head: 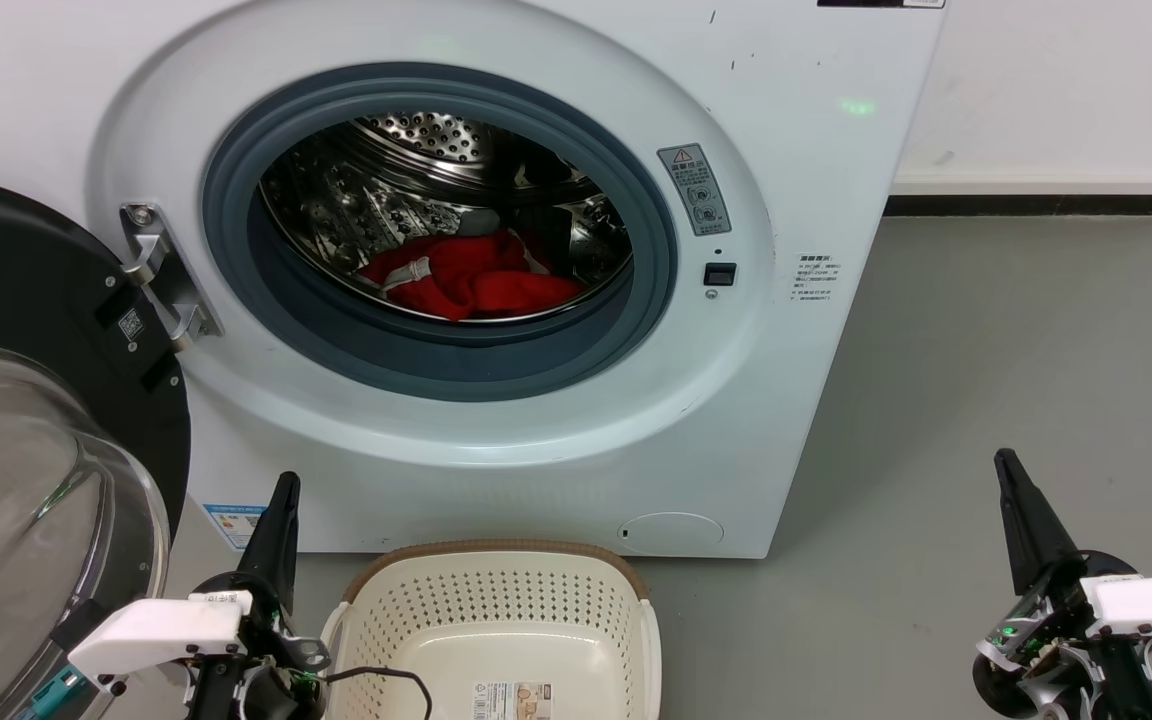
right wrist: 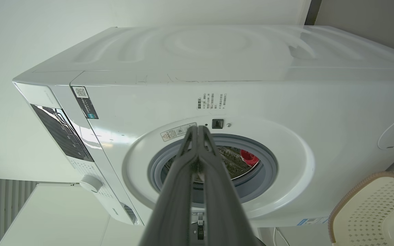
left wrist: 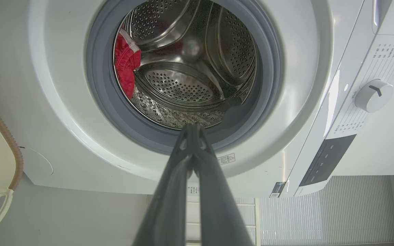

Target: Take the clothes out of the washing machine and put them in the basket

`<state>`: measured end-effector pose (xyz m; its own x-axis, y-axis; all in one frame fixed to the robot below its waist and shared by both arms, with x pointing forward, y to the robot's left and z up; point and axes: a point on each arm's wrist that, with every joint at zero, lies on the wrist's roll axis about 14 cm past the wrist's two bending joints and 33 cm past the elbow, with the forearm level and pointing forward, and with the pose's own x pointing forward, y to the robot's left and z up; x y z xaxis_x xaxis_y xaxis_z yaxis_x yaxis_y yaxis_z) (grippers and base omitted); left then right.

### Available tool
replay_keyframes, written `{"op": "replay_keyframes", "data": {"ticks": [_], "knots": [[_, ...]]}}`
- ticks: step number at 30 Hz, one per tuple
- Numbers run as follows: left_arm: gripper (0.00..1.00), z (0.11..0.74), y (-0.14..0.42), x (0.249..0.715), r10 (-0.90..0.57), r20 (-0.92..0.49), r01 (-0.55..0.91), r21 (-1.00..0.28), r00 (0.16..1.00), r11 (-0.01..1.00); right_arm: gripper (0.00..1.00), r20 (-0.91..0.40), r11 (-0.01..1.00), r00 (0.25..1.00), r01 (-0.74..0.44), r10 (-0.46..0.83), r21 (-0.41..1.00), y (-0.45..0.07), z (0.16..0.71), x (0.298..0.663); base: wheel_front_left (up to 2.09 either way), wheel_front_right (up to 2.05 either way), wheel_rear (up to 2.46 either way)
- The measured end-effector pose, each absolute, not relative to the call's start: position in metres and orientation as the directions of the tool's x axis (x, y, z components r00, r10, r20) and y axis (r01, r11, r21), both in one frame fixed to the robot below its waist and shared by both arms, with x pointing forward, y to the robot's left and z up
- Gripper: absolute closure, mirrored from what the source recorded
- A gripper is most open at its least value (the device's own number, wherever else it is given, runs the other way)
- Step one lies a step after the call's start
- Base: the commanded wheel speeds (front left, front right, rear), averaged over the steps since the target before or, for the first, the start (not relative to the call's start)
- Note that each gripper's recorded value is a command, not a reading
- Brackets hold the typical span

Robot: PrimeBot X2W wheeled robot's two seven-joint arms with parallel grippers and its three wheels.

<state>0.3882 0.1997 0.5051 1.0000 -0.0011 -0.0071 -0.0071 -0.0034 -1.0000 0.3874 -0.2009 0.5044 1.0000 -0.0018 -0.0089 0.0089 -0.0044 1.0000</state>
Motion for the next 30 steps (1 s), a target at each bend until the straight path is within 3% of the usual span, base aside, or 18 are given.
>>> {"op": "replay_keyframes", "data": {"ticks": [16,17,21,30], "knots": [[1.00,0.505,0.200,0.388,-0.001,-0.007,-0.007,-1.000,1.000,-0.003,1.00,-0.009,-0.004,1.000,0.009,-0.002,1.000,-0.201,0.504,0.387,0.00,0.00,0.00],[0.00,0.503,0.199,0.388,-0.001,-0.012,-0.012,-1.000,1.000,-0.004,0.00,-0.013,-0.005,1.000,0.013,-0.002,1.000,-0.201,0.503,0.387,0.00,0.00,0.00],[0.00,0.484,0.197,0.379,-0.003,-0.069,-0.069,-0.998,0.998,-0.008,0.00,-0.069,-0.009,0.998,0.069,-0.009,0.998,-0.202,0.484,0.378,0.00,0.00,0.00],[0.00,0.490,0.189,0.384,-0.005,-0.053,-0.052,-0.998,0.999,0.032,0.00,-0.057,0.028,0.998,0.058,-0.039,0.998,-0.205,0.488,0.377,0.00,0.00,0.00]]}}
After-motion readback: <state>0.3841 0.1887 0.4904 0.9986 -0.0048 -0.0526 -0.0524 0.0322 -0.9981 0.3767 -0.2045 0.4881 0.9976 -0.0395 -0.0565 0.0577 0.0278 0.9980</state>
